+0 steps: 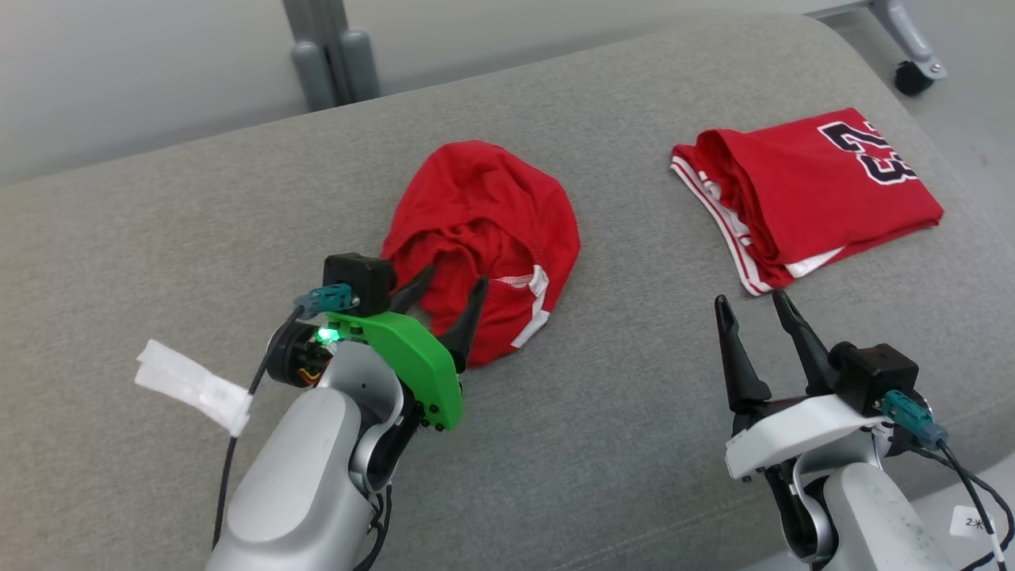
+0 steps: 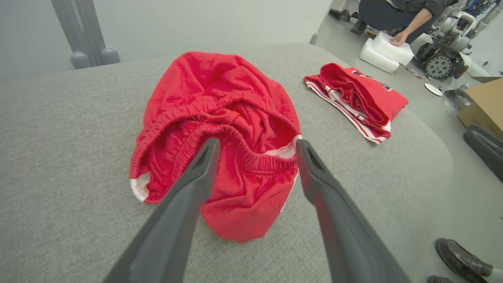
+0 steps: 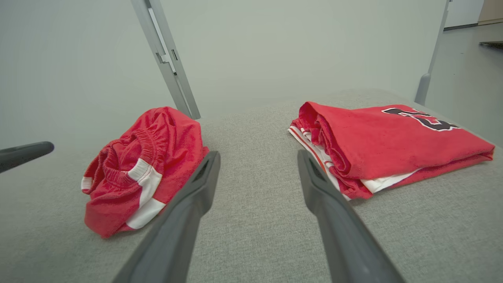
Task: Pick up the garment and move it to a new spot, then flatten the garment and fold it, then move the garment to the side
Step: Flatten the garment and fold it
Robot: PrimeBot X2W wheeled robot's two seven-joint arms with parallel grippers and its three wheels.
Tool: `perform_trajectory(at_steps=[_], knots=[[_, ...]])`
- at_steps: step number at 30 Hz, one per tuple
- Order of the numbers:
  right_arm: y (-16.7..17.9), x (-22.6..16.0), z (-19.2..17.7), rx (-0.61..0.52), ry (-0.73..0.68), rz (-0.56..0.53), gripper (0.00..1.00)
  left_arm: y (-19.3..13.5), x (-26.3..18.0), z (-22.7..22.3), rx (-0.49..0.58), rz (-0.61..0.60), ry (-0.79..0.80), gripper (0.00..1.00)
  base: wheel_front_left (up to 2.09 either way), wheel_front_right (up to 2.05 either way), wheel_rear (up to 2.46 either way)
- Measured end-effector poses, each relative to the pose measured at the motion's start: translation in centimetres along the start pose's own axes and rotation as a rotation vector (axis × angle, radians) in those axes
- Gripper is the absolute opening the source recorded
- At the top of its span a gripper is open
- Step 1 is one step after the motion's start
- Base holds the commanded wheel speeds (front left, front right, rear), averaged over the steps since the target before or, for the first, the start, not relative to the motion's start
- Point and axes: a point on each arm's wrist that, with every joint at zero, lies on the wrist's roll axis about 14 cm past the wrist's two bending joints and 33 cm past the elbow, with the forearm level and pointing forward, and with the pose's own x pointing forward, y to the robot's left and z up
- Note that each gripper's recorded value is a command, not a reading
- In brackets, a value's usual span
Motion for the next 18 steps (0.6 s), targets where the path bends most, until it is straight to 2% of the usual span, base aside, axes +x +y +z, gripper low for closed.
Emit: perform_trajectory(at_steps=[8,18], knots=[[-3.0,-1.9,-0.4,0.008,0.01,-0.105,1.0,-3.5,3.7,-3.6,0.014,-0.115,0.187,1.0,0.0,0.0,0.0],[-5.8,-3.8,-0.7,0.001,0.027,-0.205,1.0,-4.5,6.7,-5.8,0.073,-0.103,0.264,1.0,0.0,0.0,0.0]])
